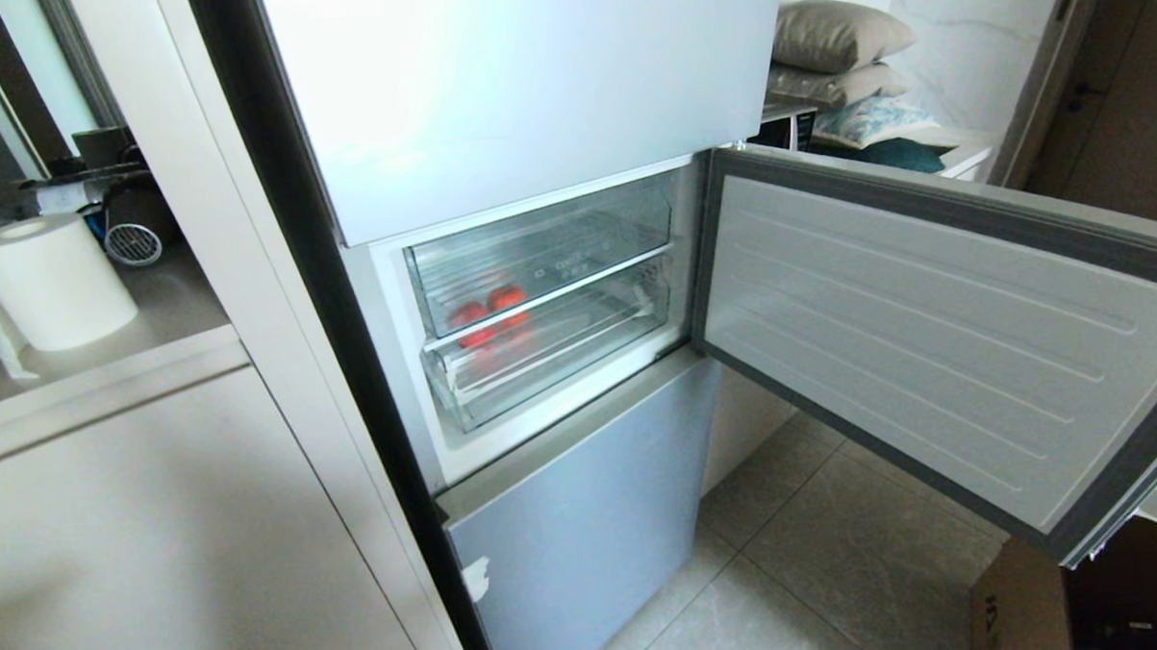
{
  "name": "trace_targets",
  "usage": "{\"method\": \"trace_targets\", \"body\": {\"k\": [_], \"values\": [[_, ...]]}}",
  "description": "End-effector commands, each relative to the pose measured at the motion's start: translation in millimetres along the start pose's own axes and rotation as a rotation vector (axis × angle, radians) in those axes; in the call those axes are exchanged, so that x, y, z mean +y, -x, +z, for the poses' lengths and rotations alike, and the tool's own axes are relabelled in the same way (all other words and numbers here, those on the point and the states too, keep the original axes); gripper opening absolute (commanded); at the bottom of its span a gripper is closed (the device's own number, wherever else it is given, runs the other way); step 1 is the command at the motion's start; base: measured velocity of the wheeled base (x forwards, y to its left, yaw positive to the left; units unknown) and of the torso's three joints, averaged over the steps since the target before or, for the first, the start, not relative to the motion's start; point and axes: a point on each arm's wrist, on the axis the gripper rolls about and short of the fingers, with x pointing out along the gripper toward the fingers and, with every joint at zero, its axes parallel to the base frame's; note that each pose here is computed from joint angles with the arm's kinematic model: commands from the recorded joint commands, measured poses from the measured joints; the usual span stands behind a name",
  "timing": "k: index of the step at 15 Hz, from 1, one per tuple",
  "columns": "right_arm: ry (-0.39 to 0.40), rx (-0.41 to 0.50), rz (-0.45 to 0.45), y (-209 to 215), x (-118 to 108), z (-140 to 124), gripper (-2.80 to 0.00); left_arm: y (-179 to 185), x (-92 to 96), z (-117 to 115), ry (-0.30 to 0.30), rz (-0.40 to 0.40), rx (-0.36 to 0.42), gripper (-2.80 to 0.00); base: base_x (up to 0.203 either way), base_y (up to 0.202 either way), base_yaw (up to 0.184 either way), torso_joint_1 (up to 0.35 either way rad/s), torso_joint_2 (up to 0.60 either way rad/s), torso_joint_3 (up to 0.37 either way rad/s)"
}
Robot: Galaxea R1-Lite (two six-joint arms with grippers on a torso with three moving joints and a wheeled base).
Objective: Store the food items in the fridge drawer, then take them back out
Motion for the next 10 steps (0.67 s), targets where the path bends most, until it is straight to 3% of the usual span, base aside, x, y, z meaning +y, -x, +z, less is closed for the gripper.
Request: {"method": "trace_targets", "body": {"k": [1, 2, 4, 6, 10], "values": [[0.008, 0.049, 0.056, 6.7, 1.8, -6.9, -2.80, 0.0, 0.0, 0.0, 0.000, 0.000, -0.001, -2.80, 0.000, 0.000, 0.000, 0.000, 0.00, 0.000], [0.003, 0.096, 0.072, 8.6, 2.1, -8.0, -2.80, 0.0, 0.0, 0.0, 0.000, 0.000, -0.001, -2.80, 0.000, 0.000, 0.000, 0.000, 0.00, 0.000], [0.006, 0.091, 0.072, 8.6, 1.9, -7.4, -2.80, 0.0, 0.0, 0.0, 0.000, 0.000, -0.001, -2.80, 0.000, 0.000, 0.000, 0.000, 0.00, 0.000], [0.064, 0.082, 0.100, 8.9, 2.3, -6.1, -2.80, 0.0, 0.0, 0.0, 0.000, 0.000, -0.001, -2.80, 0.000, 0.000, 0.000, 0.000, 0.00, 0.000], [0.071, 0.086, 0.231, 9.0, 2.0, -6.2, -2.80, 0.0, 0.0, 0.0, 0.000, 0.000, -0.001, -2.80, 0.000, 0.000, 0.000, 0.000, 0.00, 0.000]]}}
